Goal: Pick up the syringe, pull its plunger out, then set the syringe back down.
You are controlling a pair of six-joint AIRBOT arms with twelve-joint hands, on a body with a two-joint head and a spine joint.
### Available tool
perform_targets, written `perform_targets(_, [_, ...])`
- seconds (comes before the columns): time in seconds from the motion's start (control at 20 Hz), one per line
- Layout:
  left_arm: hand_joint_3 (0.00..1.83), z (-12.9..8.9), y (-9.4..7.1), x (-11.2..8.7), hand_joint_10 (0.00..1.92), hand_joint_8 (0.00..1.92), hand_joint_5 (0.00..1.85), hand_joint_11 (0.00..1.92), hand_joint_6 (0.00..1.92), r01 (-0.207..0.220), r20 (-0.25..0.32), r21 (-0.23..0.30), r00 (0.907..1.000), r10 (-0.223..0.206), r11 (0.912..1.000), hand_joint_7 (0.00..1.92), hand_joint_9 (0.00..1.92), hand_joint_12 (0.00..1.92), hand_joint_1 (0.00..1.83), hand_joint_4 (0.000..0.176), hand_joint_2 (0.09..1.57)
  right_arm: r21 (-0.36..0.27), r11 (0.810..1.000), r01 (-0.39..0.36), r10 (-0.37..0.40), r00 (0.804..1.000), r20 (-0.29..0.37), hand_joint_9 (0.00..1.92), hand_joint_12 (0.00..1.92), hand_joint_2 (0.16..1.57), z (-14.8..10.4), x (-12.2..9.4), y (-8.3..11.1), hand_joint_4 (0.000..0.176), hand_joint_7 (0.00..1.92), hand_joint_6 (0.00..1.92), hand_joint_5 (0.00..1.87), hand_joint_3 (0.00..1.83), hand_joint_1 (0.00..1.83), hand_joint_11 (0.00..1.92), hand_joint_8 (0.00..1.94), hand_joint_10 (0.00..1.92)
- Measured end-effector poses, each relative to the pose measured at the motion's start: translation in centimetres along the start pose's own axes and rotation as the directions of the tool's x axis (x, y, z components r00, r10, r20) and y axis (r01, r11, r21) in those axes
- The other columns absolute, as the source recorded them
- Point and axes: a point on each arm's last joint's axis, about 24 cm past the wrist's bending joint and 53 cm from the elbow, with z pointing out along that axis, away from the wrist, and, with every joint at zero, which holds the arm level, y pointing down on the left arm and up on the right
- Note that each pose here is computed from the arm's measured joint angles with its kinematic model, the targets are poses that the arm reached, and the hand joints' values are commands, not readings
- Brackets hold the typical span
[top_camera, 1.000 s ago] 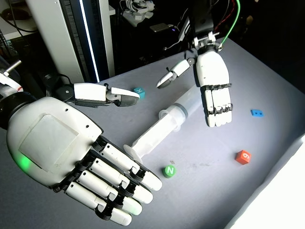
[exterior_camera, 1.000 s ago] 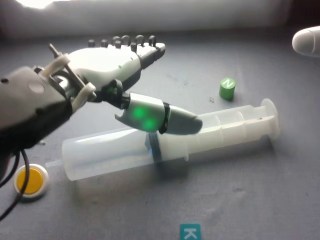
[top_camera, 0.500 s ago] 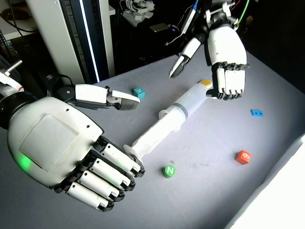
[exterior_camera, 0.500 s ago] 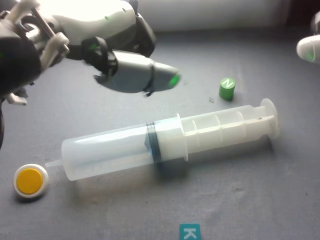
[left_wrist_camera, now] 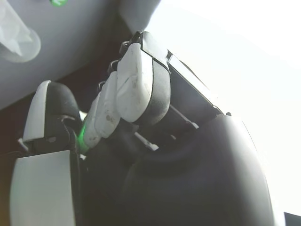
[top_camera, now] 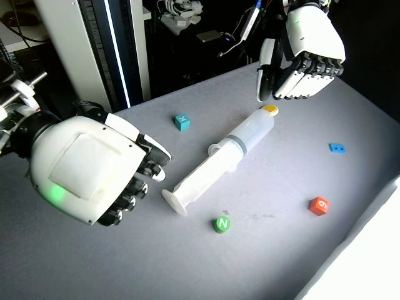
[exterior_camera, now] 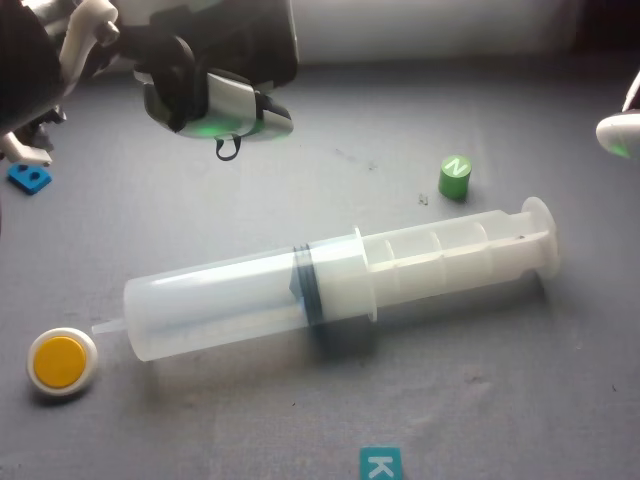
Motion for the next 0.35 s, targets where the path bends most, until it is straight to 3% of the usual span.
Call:
perform_targets(0.15, [0.00,-0.1,-0.5,0.4,1.92,1.92,1.49,1.51,1.92,0.000,-0.008,0.009,1.0000,0.000,1.0000,1.52,1.53,1.92,1.19,0.007,1.22,0.001,0.995,0.098,-0.098,0.994,-0.051,1.70,1.92,1.40,0.0,1.3,-0.1,0.096,1.65,1.92,1.50,0.00,1.08,1.75,1.94,1.92])
perform_targets(0.2, [0.00,-0.1,-0.6,0.5,1.92,1.92,1.48,1.50,1.92,0.000,-0.012,0.013,0.9999,0.000,0.9999,1.51,1.53,1.92,1.22,0.044,1.21,0.001,0.993,0.116,-0.116,0.991,-0.068,1.69,1.92,1.39,0.0,1.8,-0.1,0.100,1.63,1.92,1.49,0.00,1.06,1.75,1.94,1.92])
perform_targets(0.25, [0.00,-0.1,-0.6,0.5,1.92,1.92,1.46,1.50,1.92,0.000,-0.014,0.015,0.9999,0.001,0.9999,1.50,1.53,1.92,1.21,0.053,1.22,0.002,0.990,0.139,-0.138,0.986,-0.092,1.68,1.92,1.38,0.0,2.5,-0.2,0.109,1.62,1.92,1.47,0.00,1.09,1.73,1.94,1.92])
perform_targets(0.3, [0.00,-0.1,-0.6,0.6,1.92,1.92,1.45,1.49,1.92,-0.002,-0.014,0.016,0.9999,0.002,0.9999,1.48,1.51,1.92,1.26,0.102,1.20,0.002,0.988,0.154,-0.153,0.982,-0.109,1.68,1.92,1.38,0.0,3.0,-0.2,0.119,1.61,1.92,1.46,0.00,1.08,1.73,1.94,1.92])
perform_targets(0.35, [0.00,-0.1,-0.7,0.6,1.92,1.92,1.45,1.49,1.92,-0.003,-0.015,0.017,0.9999,0.003,0.9998,1.47,1.51,1.92,1.29,0.114,1.18,0.002,0.987,0.159,-0.157,0.981,-0.114,1.67,1.92,1.39,0.0,3.2,-0.2,0.128,1.61,1.92,1.46,0.00,1.08,1.70,1.94,1.92])
